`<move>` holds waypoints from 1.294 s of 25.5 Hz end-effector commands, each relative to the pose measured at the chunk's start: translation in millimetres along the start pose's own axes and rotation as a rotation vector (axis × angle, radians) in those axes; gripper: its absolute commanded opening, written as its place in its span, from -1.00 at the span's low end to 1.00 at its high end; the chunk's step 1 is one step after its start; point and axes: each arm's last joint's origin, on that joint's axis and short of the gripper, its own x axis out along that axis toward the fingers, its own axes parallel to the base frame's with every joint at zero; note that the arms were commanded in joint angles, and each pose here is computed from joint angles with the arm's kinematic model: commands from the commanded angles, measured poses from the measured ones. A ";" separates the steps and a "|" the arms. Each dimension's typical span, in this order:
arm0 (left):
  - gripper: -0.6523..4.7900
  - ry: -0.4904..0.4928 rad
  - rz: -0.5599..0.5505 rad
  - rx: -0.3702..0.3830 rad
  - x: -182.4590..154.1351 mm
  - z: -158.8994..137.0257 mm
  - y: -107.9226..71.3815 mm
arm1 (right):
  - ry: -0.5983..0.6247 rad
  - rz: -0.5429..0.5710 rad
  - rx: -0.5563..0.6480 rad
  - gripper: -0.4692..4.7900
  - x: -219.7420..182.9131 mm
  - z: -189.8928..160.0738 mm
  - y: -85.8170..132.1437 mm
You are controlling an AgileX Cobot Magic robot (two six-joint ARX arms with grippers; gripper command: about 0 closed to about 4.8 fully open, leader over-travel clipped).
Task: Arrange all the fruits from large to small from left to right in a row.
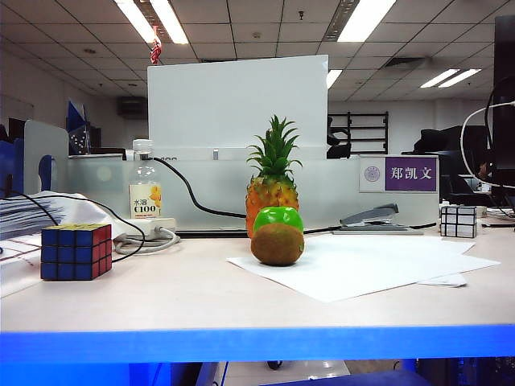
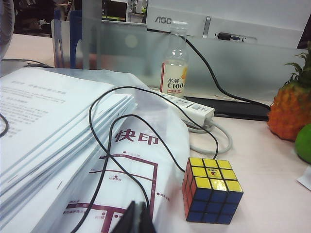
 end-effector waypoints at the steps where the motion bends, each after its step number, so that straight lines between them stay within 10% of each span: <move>1: -0.78 -0.014 -0.002 -0.004 -0.1 1.5 -0.2 | -0.014 0.004 -0.002 -0.84 0.1 0.2 0.1; 15: -0.78 -0.014 -0.003 -0.004 -0.1 1.5 -0.2 | -0.013 0.018 0.064 -0.84 0.1 0.2 0.6; 22: -0.78 -0.009 -0.056 -0.087 -0.2 1.6 -1.8 | -0.016 0.182 0.374 -0.84 -0.5 4.5 5.4; 27: -0.78 0.005 -0.160 -0.088 -0.5 1.4 -4.8 | -0.256 0.352 0.338 -0.84 -5.2 30.9 10.4; 33: -0.78 0.006 -0.167 -0.088 -0.6 1.3 -5.0 | -0.136 0.391 0.338 -0.72 17.1 24.8 13.4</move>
